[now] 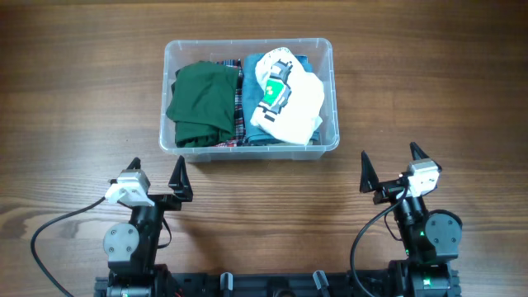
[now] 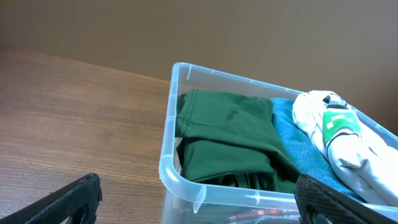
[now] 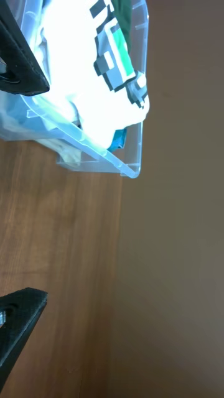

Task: Pack container

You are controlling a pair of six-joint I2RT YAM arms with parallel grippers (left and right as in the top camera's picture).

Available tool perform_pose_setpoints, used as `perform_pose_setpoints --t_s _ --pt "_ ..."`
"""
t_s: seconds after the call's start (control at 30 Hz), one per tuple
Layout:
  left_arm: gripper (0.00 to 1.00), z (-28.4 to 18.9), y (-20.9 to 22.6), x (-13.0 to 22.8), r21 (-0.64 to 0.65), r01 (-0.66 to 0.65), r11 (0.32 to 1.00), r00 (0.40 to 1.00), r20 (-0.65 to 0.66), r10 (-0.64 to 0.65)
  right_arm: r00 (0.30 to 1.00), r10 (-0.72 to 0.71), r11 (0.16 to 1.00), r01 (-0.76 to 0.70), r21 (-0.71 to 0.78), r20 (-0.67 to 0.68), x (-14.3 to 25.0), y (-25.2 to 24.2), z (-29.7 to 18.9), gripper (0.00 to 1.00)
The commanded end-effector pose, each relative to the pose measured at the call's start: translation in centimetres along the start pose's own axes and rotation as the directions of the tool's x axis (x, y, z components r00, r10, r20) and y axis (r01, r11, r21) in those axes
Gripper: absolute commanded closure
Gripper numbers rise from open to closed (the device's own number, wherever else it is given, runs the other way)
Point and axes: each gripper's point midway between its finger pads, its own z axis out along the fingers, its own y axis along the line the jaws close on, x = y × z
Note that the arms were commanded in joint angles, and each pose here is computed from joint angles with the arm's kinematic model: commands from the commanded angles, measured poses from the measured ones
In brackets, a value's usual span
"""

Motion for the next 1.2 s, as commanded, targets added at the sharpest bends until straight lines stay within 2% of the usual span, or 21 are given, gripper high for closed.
perform_pose_setpoints --t_s 0.0,0.2,1.17 --pt "0.00 0.0 0.3 0.1 -0.013 0.010 1.000 1.000 0.006 -0.010 0.999 0.050 0.999 -0.049 0.010 -0.022 1.6 -0.1 -0.3 0.00" --pt "0.00 0.0 0.3 0.1 -0.013 0.010 1.000 1.000 0.006 -0.010 0.998 0.029 0.998 -0.031 0.054 0.050 0.0 -1.1 -0.8 0.00" --pt "0.00 0.0 0.3 0.1 -0.013 0.010 1.000 1.000 0.006 -0.010 0.999 0.034 0.998 -0.036 0.058 0.039 0.2 -1.2 -0.8 0.00"
